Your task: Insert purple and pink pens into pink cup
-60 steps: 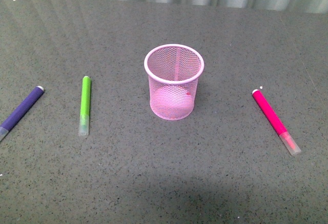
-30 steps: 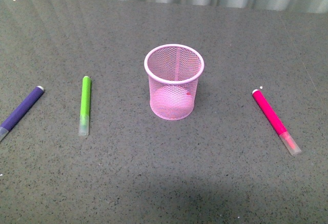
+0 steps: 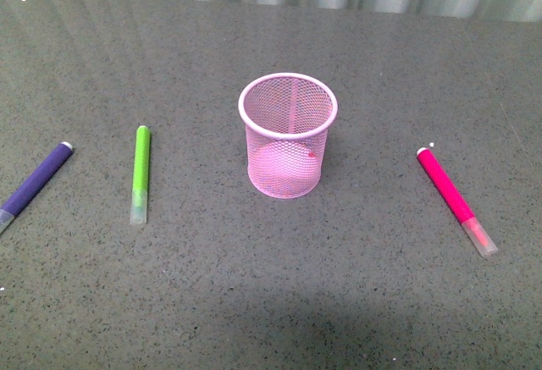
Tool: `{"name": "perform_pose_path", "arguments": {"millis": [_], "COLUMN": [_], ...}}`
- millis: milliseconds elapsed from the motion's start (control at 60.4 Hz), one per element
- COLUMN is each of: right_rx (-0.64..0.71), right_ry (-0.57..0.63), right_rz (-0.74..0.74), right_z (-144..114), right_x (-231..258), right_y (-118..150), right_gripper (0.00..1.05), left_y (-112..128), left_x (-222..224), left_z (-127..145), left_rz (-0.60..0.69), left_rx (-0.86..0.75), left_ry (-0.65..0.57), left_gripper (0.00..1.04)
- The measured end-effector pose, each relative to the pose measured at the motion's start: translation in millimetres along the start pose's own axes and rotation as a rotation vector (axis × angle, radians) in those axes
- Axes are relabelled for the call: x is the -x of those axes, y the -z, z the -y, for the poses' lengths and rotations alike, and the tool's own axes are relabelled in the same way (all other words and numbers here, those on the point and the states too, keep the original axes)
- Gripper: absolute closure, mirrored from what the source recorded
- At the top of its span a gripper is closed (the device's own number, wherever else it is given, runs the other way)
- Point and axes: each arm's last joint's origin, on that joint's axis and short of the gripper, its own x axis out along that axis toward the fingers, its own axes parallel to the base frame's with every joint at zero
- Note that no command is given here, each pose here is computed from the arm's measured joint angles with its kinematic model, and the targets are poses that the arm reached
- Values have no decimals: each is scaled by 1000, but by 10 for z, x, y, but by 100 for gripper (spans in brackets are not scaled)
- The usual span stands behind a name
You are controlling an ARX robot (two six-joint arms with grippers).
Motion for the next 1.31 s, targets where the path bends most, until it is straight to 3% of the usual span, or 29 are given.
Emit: {"name": "perform_pose_path", "arguments": {"millis": [182,281,381,613,778,844,960,1076,1308], "right_rx": [0,0,0,0,0,0,0,0,0], "right_ry": [0,3,1,2,1,2,2,2,2], "right_rz": [0,0,1,1,1,1,1,1,1], "right_z": [0,1,0,0,0,0,0,0,0], "right_x": [0,0,1,1,1,1,1,1,1], "right_y": [0,0,-1,-1,-1,-1,-1,-1,-1], "right_gripper": [7,7,7,7,7,7,7,7,7], "left_y": [7,-121,-451,-1140,-1584,-1676,-1413,-856,-129], "left_x": [-4,-59,-258,-730,-1232,-1621,-2145,-2388,-2437], "left_z": [-1,-38,-111,-372,-674,-858,-945,-783,-384], "left_rz": [-19,-284,-279,-249,-235,-312,-533,-796,-1041], "left_rx": [13,227,446,573,512,464,281,59,-284], "left_ry": [-19,-318,-431,-415,-395,-379,-312,-152,121], "left_gripper": [8,8,8,8,8,8,8,8,8]}}
